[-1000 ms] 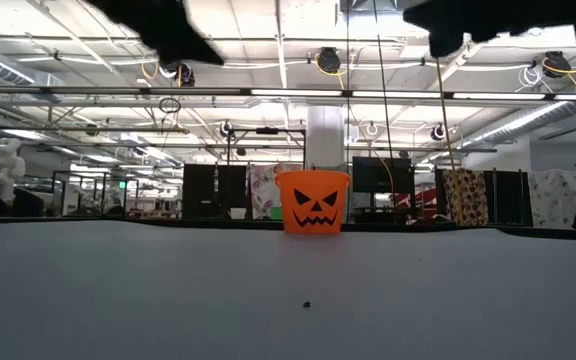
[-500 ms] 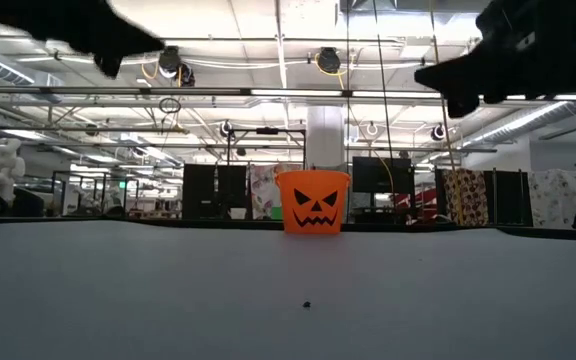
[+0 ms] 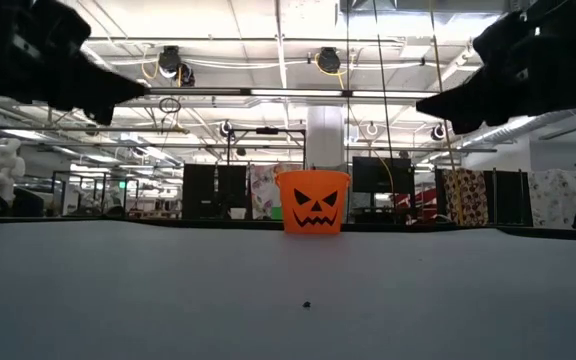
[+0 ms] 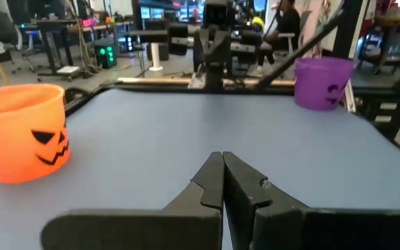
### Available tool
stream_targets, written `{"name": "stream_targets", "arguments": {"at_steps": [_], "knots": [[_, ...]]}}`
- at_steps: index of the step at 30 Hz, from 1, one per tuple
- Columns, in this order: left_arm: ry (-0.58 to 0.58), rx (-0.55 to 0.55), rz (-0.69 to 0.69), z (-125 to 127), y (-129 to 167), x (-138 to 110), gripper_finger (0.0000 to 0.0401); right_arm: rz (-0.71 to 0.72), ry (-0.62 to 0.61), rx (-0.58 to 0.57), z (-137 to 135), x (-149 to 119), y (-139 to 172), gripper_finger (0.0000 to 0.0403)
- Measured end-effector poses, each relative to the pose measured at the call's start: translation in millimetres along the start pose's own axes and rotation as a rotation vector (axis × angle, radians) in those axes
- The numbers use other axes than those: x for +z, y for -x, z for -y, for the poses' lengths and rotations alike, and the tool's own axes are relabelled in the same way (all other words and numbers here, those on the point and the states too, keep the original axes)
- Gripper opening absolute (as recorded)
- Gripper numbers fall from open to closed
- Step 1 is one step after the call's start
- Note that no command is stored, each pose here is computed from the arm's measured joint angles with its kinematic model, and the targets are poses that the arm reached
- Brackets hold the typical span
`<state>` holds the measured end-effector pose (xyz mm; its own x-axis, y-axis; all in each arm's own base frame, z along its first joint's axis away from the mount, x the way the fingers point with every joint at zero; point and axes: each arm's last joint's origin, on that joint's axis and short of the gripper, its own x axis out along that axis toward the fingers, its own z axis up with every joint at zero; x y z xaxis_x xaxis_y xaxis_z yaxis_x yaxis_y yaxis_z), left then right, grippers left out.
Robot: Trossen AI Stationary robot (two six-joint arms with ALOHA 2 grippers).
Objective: Sort candy by brand, put in halloween buckets
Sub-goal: Return to Home Position
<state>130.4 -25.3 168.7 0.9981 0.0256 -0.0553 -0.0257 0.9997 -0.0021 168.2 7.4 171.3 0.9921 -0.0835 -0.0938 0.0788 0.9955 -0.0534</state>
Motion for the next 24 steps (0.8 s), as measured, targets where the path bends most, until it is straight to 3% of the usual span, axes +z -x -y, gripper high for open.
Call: {"name": "stream_targets", "arguments": {"at_steps": [6, 13, 19, 24], "knots": [[0.0, -0.003, -0.012, -1, 3, -9, 0.0003, -0.045, 0.004, 0.024, 4, -5, -1, 0.0], [-0.076, 0.01, 0.009, -4, 7, -6, 0.0003, -0.051, -0.016, 0.097, 5, -7, 0, 0.0], [-0.087, 0.042, -0.051, -9, 12, -12, 0.0003, -0.039, -0.075, 0.074, 9, -28, 12, 0.0], [-0.081, 0.052, -0.017, -11, 16, -9, 0.0003, -0.08, -0.093, 0.062, 10, -32, 12, 0.0]]}}
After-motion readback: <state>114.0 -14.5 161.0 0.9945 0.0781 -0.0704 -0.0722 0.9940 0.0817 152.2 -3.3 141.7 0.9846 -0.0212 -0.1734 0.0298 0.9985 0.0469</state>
